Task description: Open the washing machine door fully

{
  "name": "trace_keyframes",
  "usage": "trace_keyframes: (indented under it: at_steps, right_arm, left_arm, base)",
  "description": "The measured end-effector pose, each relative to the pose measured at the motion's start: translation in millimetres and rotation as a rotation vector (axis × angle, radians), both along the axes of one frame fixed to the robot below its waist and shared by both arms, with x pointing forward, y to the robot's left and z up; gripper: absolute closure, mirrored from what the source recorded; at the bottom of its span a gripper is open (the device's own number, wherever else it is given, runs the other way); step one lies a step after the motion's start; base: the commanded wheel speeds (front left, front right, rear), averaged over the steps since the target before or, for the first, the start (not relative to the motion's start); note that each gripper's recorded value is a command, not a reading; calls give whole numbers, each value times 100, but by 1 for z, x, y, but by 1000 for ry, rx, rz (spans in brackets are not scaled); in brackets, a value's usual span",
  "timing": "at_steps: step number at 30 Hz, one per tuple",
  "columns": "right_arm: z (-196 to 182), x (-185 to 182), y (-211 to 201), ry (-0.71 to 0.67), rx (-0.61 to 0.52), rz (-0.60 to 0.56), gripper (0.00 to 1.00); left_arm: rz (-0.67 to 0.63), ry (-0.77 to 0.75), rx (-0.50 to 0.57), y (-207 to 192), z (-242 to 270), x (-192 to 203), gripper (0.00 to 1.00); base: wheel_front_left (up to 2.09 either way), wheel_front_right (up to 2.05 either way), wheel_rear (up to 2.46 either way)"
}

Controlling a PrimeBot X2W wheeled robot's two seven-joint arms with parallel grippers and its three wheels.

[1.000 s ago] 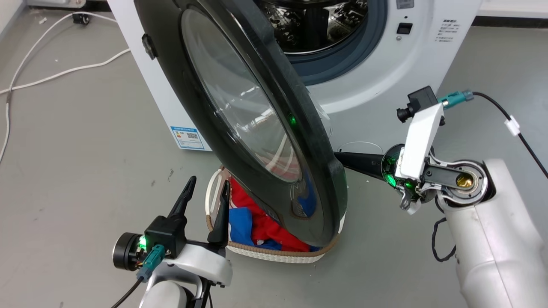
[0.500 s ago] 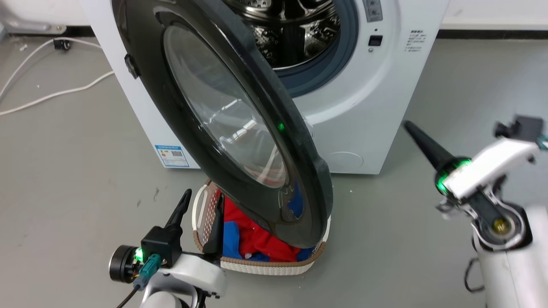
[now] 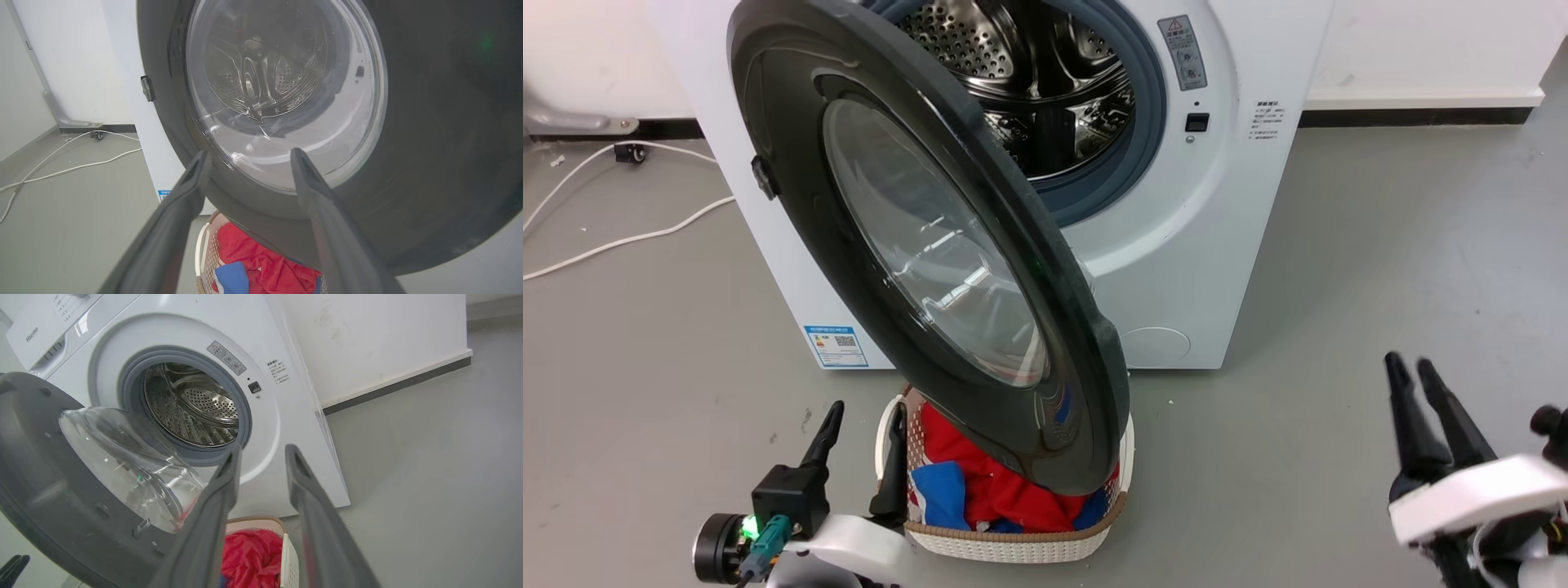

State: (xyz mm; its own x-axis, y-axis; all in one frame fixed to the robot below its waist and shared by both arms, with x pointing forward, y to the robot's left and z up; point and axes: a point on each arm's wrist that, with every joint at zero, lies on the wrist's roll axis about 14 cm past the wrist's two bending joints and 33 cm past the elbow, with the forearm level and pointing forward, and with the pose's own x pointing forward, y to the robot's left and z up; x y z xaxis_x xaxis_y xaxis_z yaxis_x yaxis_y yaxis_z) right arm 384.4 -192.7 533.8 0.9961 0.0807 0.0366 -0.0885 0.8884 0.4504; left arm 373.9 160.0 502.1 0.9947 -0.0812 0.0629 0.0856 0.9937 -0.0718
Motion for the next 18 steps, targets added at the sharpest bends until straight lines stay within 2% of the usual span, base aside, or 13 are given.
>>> trace_keyframes:
  at_steps: [5,8,11,15,18]
  right_arm:
    - [3,-17,-5,-49,-191,-26,0]
    - [13,-24,-10,-98,-342,-40,0]
    - [17,-29,-10,-123,-433,-46,0]
    - [13,-38,-7,-113,-494,-38,0]
    - [3,-45,-3,-86,-495,-31,0]
  left_arm:
    - [12,0,6,6,0,-2,0]
    - [19,6,10,8,-2,-5,0]
    - [14,10,13,7,-4,-6,0]
    - [8,12,18,7,-4,-6,0]
    - [11,12,21,9,-4,-7,0]
  base:
    - [0,0,0]
    - [0,0,0]
    - [0,0,0]
    - [0,0,0]
    - [0,0,0]
